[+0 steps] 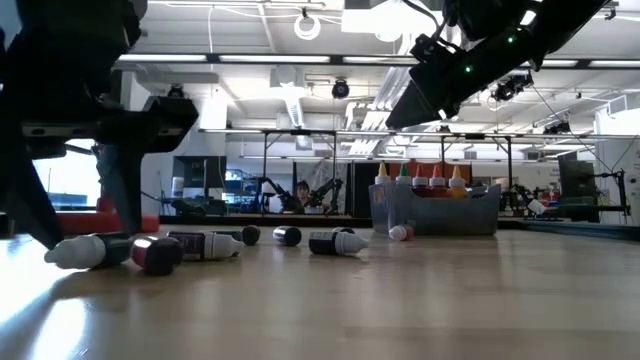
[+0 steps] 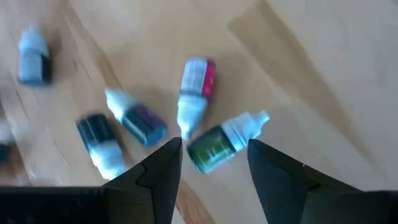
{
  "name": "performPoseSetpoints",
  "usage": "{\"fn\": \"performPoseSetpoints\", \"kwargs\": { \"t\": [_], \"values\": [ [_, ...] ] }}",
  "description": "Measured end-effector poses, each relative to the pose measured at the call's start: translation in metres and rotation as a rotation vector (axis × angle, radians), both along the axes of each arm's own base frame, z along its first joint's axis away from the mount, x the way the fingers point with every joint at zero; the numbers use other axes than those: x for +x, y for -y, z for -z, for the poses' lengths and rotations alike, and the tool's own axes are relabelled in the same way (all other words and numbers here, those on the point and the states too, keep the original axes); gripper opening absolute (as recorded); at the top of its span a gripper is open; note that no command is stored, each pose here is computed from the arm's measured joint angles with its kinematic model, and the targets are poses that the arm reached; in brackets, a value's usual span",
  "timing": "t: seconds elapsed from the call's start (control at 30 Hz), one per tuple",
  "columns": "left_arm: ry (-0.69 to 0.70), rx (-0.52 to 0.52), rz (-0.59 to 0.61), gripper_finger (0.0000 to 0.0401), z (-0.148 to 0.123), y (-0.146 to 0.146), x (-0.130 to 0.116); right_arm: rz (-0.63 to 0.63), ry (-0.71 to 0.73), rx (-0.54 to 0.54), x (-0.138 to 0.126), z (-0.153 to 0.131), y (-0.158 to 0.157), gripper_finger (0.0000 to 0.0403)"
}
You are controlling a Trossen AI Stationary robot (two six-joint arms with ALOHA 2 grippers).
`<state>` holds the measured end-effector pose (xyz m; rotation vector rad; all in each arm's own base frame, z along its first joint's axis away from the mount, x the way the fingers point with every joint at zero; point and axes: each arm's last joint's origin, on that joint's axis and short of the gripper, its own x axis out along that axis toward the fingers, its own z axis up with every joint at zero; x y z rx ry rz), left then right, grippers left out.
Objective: Pick & Place food coloring
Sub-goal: Put the bottom small green food coloring bottle into the bin
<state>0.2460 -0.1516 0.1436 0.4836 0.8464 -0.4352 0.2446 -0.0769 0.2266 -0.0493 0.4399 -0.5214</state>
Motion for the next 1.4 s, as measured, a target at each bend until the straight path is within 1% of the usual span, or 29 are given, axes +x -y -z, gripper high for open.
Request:
{"fn": "performPoseSetpoints", "kwargs": {
  "t": [0.13,0.27,0.47,0.6,0.77,1.0,1.07,1.2,1.4],
  "values": [
    [0.064,0.029,0.074,0.0179,-0.003,0.002,0.004,0.0,0.0,0.0,0.0,0.0,0.0,0.0167],
    [0.078,0.054,0.123,0.0179,-0.004,0.003,0.004,0.0,0.0,0.0,0.0,0.0,0.0,0.0167],
    [0.077,0.054,0.124,0.0179,-0.004,0.003,0.004,0.0,0.0,0.0,0.0,0.0,0.0,0.0167],
    [0.057,0.036,0.134,0.0179,-0.003,0.003,0.003,0.0,0.0,0.0,0.0,0.0,0.0,0.0167],
    [0.014,0.02,0.08,0.0179,0.001,0.002,0.001,0.0,0.0,0.0,0.0,0.0,0.0,0.0167],
    [-0.006,0.032,0.076,0.0179,0.009,0.002,0.002,0.0,0.0,0.0,0.0,0.0,0.0,0.0167],
    [-0.018,0.019,0.078,0.0178,0.012,0.004,0.004,0.0,0.0,0.0,0.0,0.0,0.0,0.0168],
    [-0.039,0.009,0.066,0.016,0.018,0.004,0.004,0.0,0.004,-0.001,0.0,0.0,0.0,0.0167],
    [-0.029,-0.022,0.01,0.0102,0.017,0.005,0.007,0.0,0.005,-0.001,0.0,0.0,0.0,0.0168]
  ]
}}
